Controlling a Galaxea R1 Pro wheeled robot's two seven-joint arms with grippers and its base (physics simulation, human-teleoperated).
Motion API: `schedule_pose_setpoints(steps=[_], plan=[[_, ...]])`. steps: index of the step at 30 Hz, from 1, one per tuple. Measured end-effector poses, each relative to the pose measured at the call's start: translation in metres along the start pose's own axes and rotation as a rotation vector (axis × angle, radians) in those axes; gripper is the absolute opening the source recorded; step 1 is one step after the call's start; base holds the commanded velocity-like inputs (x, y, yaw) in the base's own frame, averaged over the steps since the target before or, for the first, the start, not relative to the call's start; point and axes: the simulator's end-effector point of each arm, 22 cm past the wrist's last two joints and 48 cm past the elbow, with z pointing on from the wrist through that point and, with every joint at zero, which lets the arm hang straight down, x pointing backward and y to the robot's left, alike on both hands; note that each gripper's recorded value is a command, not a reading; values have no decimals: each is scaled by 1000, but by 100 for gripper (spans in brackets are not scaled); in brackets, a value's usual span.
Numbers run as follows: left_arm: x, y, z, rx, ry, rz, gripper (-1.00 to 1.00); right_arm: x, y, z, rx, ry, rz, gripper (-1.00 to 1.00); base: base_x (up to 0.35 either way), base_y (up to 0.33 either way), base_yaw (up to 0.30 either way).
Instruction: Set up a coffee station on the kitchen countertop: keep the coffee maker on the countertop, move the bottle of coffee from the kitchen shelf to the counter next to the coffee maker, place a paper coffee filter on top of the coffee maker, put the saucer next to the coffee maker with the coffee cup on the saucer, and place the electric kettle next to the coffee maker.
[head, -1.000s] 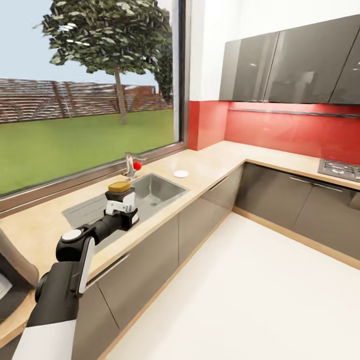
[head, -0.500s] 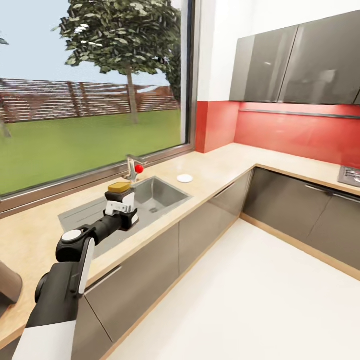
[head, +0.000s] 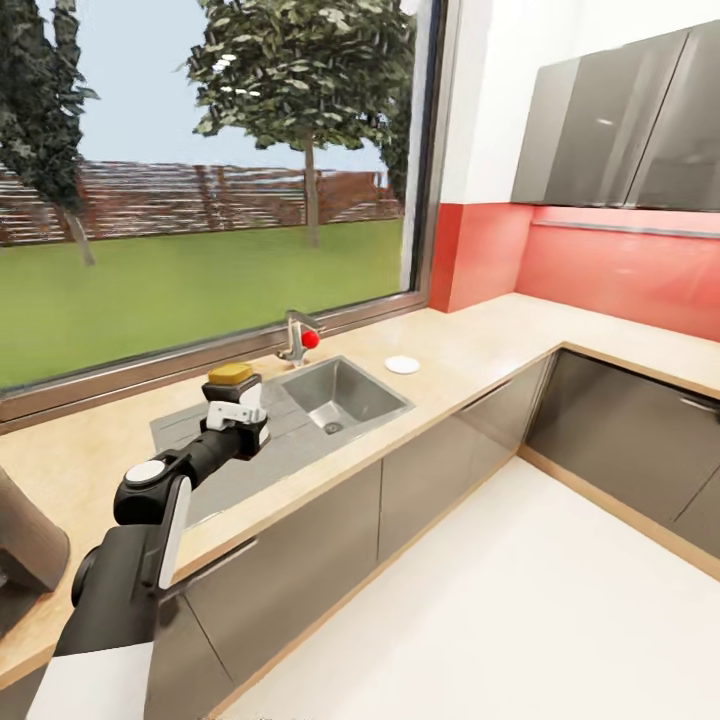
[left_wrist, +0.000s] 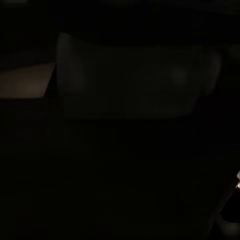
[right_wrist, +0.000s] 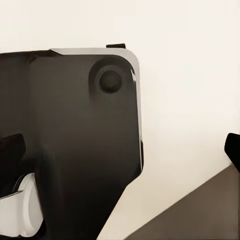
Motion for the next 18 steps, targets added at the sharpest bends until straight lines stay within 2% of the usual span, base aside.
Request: schedule_pose_setpoints(steps=[6,7,9,14,18], plan=[[0,1,0,-6,0,1,-100,0,0,0,0,0,0,100,4,-1,277],[-1,-8,2,11,2,9,-100,0,0,0,0,0,0,100,97,-41,275],[-1,-13,4,2,4,31,-100,0,0,0,0,-1,0,100,164,-97,180],[-3,-18,9,-57,6,76,-100,0,-1,0,2,-2,-2,100,224,-147,43],[-2,-11,8,-82,8,81,-100,-1,-5,0,6,-3,-6,100,269,-149,4]])
